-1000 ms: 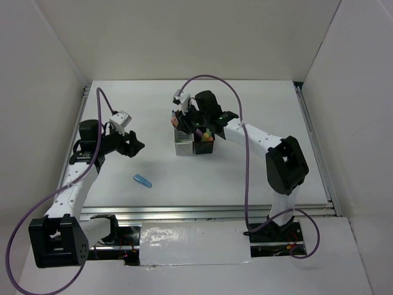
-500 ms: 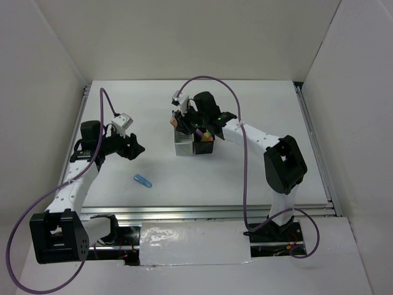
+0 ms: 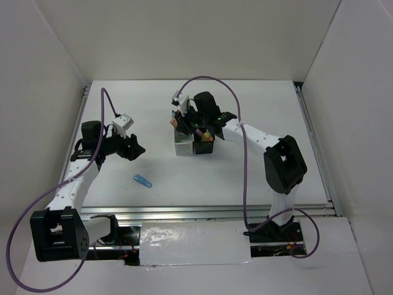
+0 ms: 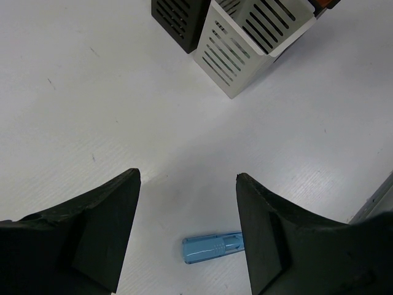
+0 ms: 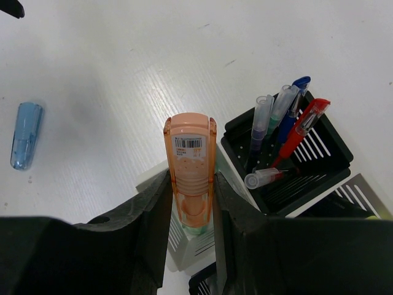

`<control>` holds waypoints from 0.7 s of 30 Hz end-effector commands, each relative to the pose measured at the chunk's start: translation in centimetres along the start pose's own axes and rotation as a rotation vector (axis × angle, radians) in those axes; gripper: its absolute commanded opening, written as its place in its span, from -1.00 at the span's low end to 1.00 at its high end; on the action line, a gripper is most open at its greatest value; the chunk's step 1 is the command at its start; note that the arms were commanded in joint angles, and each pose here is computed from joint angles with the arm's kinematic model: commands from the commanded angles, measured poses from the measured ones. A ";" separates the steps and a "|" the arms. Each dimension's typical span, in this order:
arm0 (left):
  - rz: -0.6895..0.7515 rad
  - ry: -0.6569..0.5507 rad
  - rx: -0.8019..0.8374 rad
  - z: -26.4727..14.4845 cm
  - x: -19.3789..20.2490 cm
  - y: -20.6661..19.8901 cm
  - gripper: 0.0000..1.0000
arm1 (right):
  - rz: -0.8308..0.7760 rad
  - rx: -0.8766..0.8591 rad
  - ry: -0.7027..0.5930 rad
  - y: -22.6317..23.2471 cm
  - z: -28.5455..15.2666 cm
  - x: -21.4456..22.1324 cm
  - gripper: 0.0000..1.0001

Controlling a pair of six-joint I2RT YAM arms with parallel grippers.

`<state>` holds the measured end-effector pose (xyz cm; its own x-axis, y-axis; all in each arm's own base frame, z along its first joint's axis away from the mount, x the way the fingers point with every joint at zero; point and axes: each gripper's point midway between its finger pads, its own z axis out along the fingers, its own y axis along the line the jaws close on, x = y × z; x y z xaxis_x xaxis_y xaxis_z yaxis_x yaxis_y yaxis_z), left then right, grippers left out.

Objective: Sort the stationery into containers
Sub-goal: Place the stationery in the storage box.

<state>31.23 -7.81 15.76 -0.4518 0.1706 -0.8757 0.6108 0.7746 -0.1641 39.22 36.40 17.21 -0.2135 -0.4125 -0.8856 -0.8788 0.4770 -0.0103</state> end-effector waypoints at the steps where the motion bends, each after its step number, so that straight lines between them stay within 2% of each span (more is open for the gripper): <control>1: 0.060 -0.036 0.016 -0.3 -1.6 0.1 0.51 | -0.027 0.009 -0.027 -0.1 0.6 -1.3 -0.43; 14: 0.050 -0.036 0.024 -0.1 -1.6 0.0 0.51 | -0.038 0.018 -0.018 0.0 0.6 -1.1 -0.33; 17: 0.055 -0.031 0.029 -0.1 -1.4 0.0 0.52 | -0.036 0.019 -0.019 0.0 0.6 -1.1 0.07; 21: 0.059 -0.032 0.054 -0.1 -1.3 -0.5 0.53 | -0.036 0.016 -0.022 0.3 0.5 -1.4 0.26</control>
<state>31.11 -7.90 15.59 -0.4487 0.1813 -0.8751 0.6233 0.7653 -0.1610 39.24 36.47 16.43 -0.2126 -0.4335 -0.8757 -0.8768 0.4803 -0.0249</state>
